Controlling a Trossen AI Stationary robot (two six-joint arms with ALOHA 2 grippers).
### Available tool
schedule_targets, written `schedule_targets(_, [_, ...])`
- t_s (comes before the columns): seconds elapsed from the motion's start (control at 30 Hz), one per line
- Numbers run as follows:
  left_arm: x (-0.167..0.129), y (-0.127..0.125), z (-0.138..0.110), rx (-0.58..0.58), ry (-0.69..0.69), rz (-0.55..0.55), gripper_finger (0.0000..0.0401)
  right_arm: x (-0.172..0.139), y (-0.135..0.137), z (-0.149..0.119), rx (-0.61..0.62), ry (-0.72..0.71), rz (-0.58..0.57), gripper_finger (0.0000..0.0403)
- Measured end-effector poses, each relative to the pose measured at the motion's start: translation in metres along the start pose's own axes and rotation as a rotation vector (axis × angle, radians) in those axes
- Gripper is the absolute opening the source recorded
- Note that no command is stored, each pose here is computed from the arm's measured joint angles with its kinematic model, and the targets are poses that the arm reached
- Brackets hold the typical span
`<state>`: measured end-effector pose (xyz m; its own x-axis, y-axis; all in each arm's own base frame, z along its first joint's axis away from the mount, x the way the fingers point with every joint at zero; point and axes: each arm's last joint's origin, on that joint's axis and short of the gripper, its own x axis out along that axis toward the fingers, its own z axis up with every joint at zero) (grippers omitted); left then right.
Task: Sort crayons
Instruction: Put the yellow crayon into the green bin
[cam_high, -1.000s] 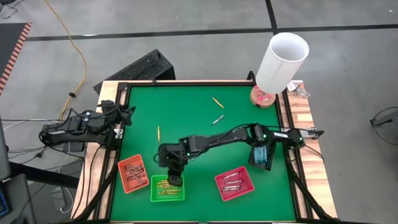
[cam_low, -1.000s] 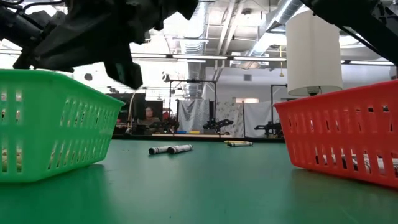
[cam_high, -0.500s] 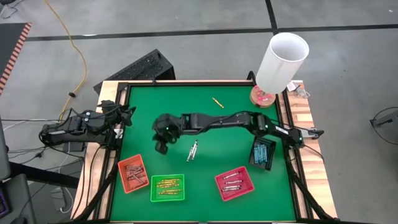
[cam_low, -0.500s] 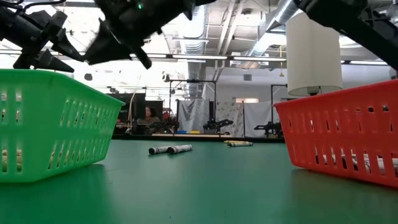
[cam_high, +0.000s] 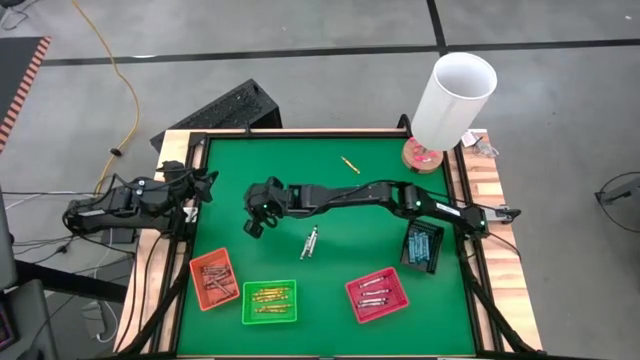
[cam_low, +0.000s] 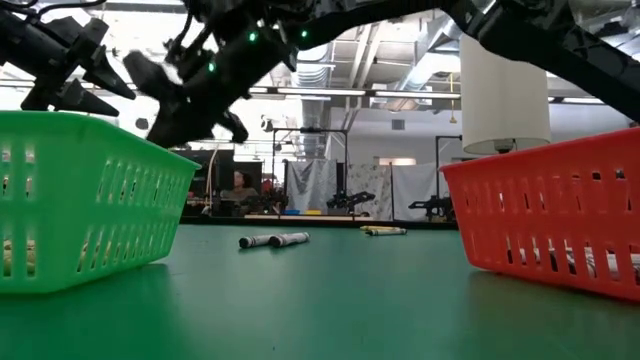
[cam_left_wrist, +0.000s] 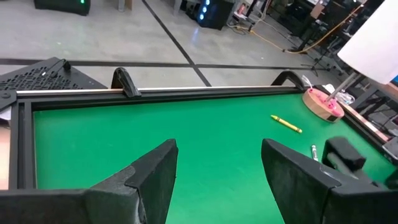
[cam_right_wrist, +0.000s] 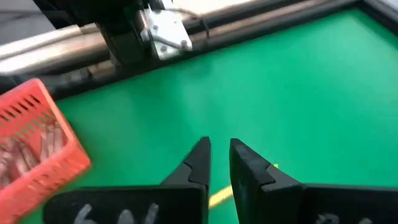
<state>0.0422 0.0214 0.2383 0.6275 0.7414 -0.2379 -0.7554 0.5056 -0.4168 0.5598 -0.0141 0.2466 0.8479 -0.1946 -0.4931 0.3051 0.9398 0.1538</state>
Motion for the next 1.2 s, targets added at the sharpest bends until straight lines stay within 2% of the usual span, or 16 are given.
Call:
schedule_targets(0.23, [0.000, 0.000, 0.000, 0.000, -0.002, 0.003, 0.0223, 0.012, -0.004, -0.007, 0.016, -0.008, -0.011, 0.0056])
schedule_targets(0.47, [0.000, 0.000, 0.000, -0.001, -0.009, 0.010, 0.0223, 0.021, -0.008, -0.019, 0.029, -0.016, -0.185, 0.0065])
schedule_targets(0.6, [0.000, 0.000, 0.000, -0.001, -0.009, 0.011, 0.0223, 0.027, -0.008, -0.028, 0.057, -0.001, -0.194, 0.0093])
schedule_targets(0.9, [0.000, 0.000, 0.000, -0.003, -0.010, 0.011, 0.0223, 0.034, -0.008, -0.038, 0.094, 0.021, -0.201, 0.0189])
schedule_targets(1.0, [0.000, 0.000, 0.000, -0.004, -0.010, 0.011, 0.0223, 0.039, -0.007, -0.043, 0.107, 0.025, -0.201, 0.0199])
schedule_targets(1.2, [0.000, 0.000, 0.000, -0.005, -0.009, 0.011, 0.0223, 0.050, -0.005, -0.063, 0.088, 0.075, -0.209, 0.0195])
